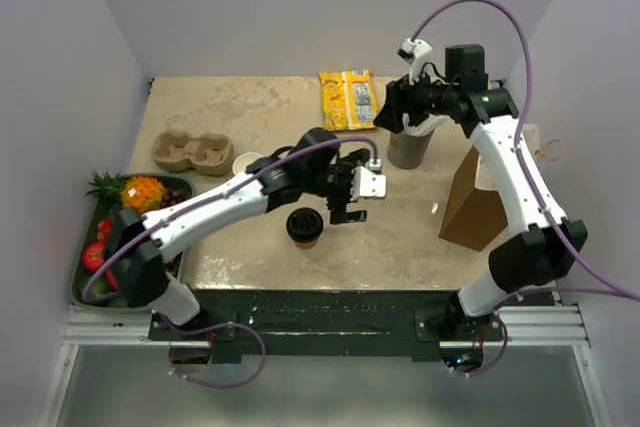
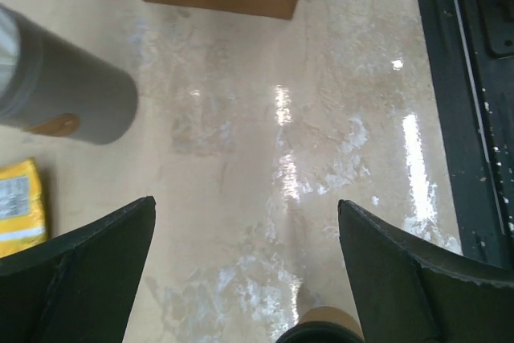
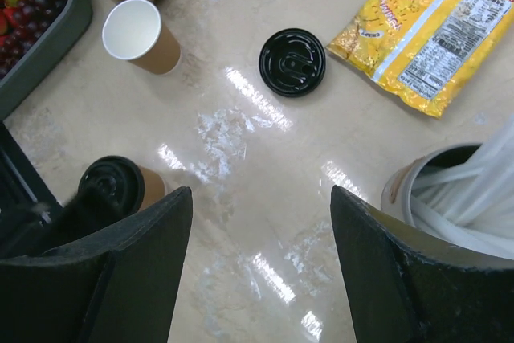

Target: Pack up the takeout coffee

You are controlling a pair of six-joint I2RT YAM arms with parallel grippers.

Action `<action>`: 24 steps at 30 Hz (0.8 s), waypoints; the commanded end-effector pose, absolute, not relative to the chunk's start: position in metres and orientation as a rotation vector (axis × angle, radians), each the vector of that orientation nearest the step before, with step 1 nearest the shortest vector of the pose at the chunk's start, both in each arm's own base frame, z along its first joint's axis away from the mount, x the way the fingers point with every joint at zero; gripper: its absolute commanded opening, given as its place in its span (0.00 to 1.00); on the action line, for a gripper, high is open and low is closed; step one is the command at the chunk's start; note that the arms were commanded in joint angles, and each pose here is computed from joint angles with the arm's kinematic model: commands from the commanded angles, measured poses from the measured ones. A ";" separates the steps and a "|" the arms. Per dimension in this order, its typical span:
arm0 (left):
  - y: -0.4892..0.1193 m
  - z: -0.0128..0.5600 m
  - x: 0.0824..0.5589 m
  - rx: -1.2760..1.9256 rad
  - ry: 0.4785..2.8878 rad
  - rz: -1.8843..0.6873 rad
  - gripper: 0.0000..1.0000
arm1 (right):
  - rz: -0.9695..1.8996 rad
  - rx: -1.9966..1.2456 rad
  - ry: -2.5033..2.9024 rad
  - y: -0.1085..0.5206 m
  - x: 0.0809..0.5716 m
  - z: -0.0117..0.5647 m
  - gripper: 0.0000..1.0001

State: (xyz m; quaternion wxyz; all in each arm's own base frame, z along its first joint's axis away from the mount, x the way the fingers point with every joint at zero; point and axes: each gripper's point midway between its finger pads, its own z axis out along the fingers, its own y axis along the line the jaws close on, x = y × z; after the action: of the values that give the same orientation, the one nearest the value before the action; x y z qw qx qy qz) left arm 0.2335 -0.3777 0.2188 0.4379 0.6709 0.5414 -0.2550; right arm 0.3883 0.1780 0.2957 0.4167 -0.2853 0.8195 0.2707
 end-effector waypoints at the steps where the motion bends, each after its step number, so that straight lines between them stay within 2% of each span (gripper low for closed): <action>1: -0.380 0.186 0.207 1.903 1.549 -0.762 1.00 | 0.680 -0.721 2.040 0.171 0.364 0.304 0.73; 13: -0.352 0.104 0.214 2.015 1.771 -0.475 1.00 | 0.633 -0.698 1.975 0.158 0.350 0.322 0.72; 19: -0.324 0.070 0.219 2.025 1.957 -0.406 0.84 | 0.625 -0.687 1.968 0.157 0.355 0.327 0.72; 24: -0.307 0.066 0.224 1.996 1.988 -0.324 0.84 | 0.632 -0.676 1.977 0.157 0.356 0.323 0.72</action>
State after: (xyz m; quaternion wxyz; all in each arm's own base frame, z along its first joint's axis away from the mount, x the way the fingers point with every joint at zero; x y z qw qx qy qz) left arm 0.2182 -0.3225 0.0616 0.1471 0.7060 0.6782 -0.1415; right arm 0.3529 0.1588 0.3060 0.4350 -0.2797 0.8151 0.2612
